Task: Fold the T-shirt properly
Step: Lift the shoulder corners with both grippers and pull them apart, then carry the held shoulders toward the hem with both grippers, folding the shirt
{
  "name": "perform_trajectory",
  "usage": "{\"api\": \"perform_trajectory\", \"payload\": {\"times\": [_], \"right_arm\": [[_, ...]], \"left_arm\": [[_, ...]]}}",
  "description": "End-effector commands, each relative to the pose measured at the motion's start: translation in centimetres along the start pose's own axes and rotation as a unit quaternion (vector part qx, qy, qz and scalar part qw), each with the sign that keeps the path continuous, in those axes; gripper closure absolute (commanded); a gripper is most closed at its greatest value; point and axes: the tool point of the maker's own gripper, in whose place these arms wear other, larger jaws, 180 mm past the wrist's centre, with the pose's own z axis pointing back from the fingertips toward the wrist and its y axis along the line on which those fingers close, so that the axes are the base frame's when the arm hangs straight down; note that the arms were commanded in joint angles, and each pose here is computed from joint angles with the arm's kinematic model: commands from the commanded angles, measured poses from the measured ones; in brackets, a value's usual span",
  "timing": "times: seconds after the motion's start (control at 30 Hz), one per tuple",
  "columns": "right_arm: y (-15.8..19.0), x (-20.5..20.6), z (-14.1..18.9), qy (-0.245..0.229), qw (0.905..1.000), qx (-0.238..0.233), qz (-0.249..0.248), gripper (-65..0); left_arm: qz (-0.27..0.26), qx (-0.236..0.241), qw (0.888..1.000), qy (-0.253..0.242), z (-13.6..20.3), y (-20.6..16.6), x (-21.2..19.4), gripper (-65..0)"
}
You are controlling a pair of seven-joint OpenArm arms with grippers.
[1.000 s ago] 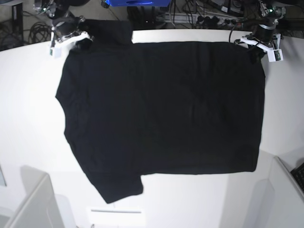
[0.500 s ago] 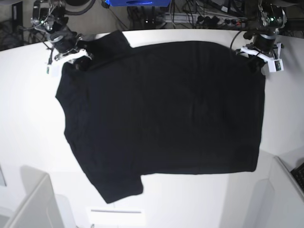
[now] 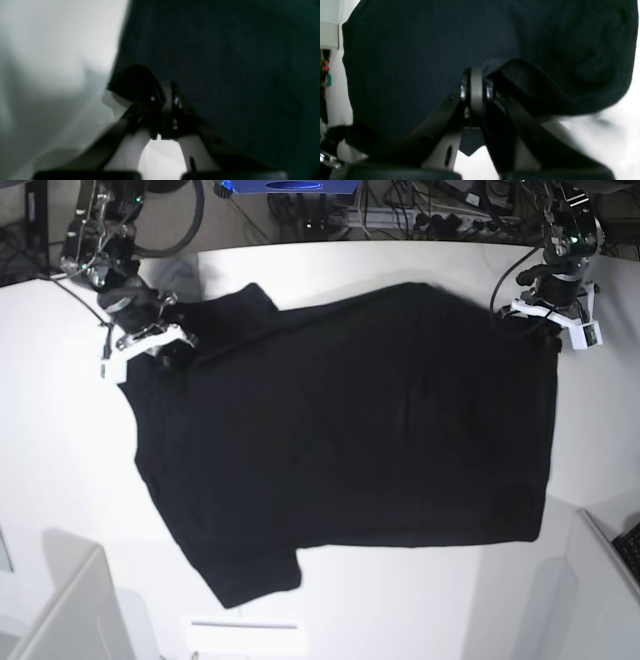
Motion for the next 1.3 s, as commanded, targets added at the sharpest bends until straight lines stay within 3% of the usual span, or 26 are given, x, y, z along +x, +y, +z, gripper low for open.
{"api": "perform_trajectory", "payload": {"times": [0.0,1.17,1.27], "right_arm": [[0.5,1.1,0.0,-0.012,0.9999,0.010,0.005,0.0],[2.5,7.2,-5.6,-0.007,0.9990,0.042,-0.009,0.0],[2.4,7.3,-6.1,-0.003,0.9990,0.042,-0.014,0.0]], "left_arm": [[-0.005,-0.007,1.000,-0.026,0.0,-0.3,1.7,0.0],[0.030,0.010,0.998,-0.059,-2.4,0.0,4.6,0.0],[0.050,0.038,0.996,-0.055,-2.7,1.1,4.4,0.0]]}}
